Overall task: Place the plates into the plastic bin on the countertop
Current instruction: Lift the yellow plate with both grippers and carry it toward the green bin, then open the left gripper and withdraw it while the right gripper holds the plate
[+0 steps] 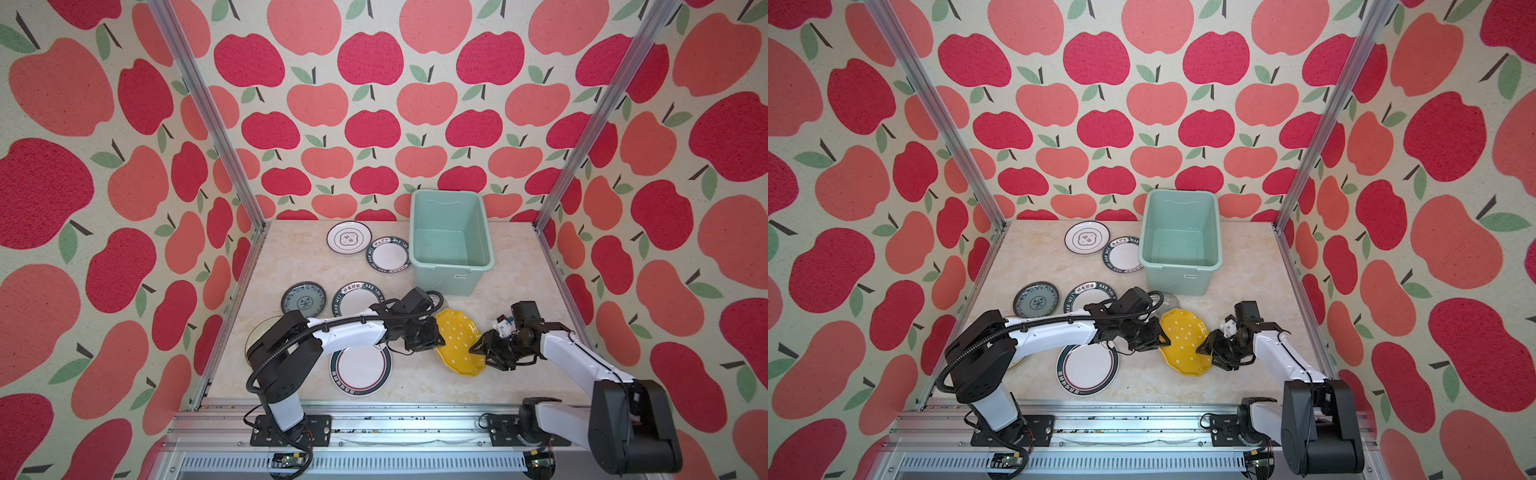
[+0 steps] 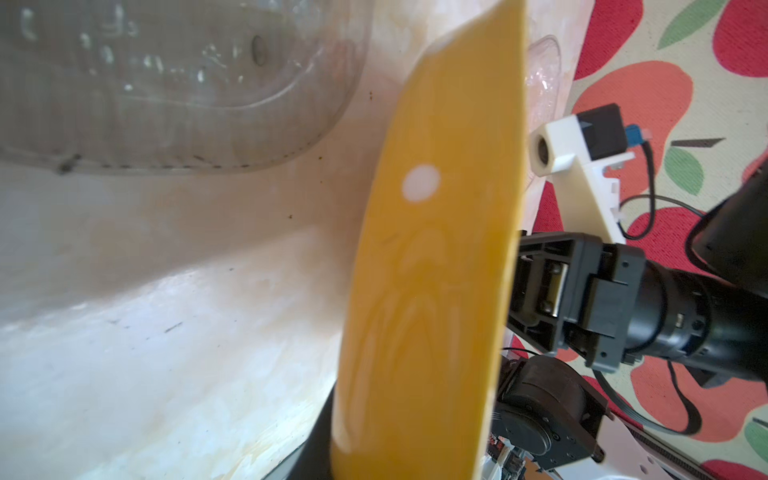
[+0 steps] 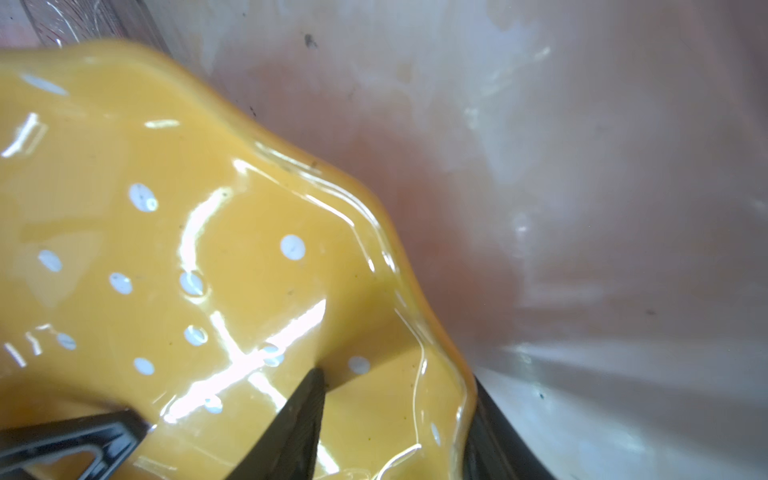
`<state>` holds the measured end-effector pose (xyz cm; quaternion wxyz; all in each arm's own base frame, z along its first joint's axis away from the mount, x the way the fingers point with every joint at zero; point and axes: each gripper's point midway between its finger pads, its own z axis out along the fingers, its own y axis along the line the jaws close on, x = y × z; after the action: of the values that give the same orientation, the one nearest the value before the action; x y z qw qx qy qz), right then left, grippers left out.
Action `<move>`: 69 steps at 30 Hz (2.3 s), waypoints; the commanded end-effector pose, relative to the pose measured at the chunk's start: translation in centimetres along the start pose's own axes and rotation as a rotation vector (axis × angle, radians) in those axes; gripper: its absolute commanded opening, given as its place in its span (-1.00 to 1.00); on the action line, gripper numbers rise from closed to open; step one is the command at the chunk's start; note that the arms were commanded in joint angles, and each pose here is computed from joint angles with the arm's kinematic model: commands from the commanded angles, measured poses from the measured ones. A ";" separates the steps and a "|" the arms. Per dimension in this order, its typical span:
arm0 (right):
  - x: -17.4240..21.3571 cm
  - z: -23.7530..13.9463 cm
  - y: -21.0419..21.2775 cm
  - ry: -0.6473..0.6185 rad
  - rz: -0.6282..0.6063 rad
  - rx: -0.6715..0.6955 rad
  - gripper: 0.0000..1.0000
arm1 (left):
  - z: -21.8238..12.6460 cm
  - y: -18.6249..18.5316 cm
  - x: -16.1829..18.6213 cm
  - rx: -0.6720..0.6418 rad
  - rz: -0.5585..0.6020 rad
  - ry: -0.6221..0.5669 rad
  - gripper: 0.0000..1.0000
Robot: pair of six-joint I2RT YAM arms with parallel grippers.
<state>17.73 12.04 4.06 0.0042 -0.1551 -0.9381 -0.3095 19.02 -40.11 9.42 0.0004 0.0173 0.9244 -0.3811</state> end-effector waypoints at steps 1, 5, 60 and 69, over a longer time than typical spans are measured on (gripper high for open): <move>0.5 -0.9 2.9 0.012 -0.057 -0.112 0.07 | -1.5 -4.2 0.6 0.122 0.095 -0.011 -0.71; 0.2 -2.3 3.5 -0.039 -0.074 -0.110 0.14 | -2.6 -4.1 0.3 0.113 0.097 -0.053 -0.85; -0.9 -19.4 27.3 -0.414 -0.159 -0.755 0.53 | -28.9 -18.3 -14.1 0.719 -0.111 -0.703 -1.00; -3.9 -17.3 29.2 -0.458 -0.094 -0.778 0.33 | -27.0 -18.7 -15.0 0.745 -0.152 -0.664 -1.00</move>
<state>27.22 22.87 33.41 -0.2495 -0.1515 -0.7585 -0.5826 33.72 -34.46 33.35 0.2138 -0.2076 0.7580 -0.5803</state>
